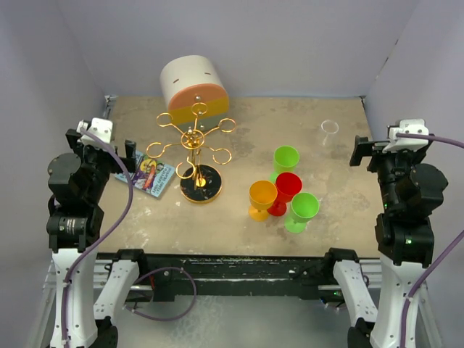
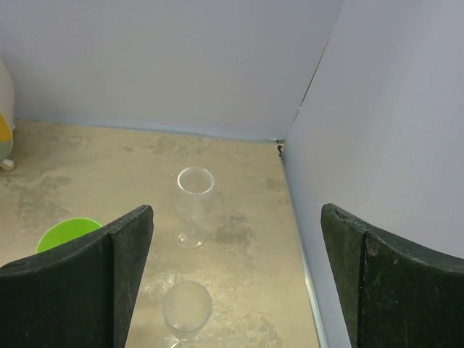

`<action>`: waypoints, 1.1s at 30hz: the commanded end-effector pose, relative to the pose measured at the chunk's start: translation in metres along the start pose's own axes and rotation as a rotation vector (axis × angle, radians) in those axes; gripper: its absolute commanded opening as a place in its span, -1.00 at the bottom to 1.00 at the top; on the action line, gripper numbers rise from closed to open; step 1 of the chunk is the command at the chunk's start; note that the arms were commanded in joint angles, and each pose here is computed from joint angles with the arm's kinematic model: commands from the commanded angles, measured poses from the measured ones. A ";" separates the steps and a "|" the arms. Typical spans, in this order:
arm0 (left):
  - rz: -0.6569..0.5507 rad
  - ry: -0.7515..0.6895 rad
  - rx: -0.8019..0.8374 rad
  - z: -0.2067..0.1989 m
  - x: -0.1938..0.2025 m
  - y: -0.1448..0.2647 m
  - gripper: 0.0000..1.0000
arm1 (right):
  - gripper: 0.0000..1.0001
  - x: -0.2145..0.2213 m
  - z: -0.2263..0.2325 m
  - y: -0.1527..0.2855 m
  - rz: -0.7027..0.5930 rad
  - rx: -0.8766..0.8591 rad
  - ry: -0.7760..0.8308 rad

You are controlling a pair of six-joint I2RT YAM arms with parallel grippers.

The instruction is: Place the wine glass upside down on the wine glass rack

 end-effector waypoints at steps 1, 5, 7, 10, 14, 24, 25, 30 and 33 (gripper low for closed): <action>-0.061 0.008 0.035 -0.002 -0.010 -0.005 0.98 | 1.00 -0.004 0.003 0.002 -0.018 -0.039 0.023; -0.062 0.011 0.057 -0.005 -0.009 -0.008 0.98 | 1.00 -0.001 0.004 0.001 -0.010 -0.050 0.028; -0.063 0.013 0.067 -0.006 -0.009 -0.008 0.98 | 1.00 -0.003 0.002 0.000 -0.025 -0.035 0.030; -0.073 0.009 0.081 -0.007 -0.011 -0.007 0.98 | 1.00 -0.007 0.001 0.001 -0.034 -0.031 0.041; -0.102 -0.008 0.146 -0.011 -0.018 -0.005 0.98 | 1.00 -0.010 0.001 0.002 -0.031 -0.035 0.066; -0.111 -0.050 0.405 -0.028 -0.035 -0.001 0.98 | 1.00 -0.003 0.026 0.005 0.064 -0.339 0.193; -0.111 -0.064 0.430 -0.029 -0.035 0.000 0.98 | 1.00 -0.003 0.029 0.005 0.072 -0.373 0.204; -0.086 -0.187 0.585 -0.038 -0.028 0.008 0.99 | 1.00 0.004 0.041 0.006 0.112 -0.516 0.222; -0.051 -0.244 0.699 -0.044 -0.021 0.011 0.98 | 1.00 0.006 0.048 0.007 0.123 -0.588 0.221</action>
Point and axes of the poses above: each gripper's point midway between its finger pads, its own y axis back along the fingers, its own z axis along the line the jaws close on, x = y × z, the point moved 7 cm from there along y, back along the fingers, and after that the axes turned 12 degrees about -y, right-handed, at the moved point
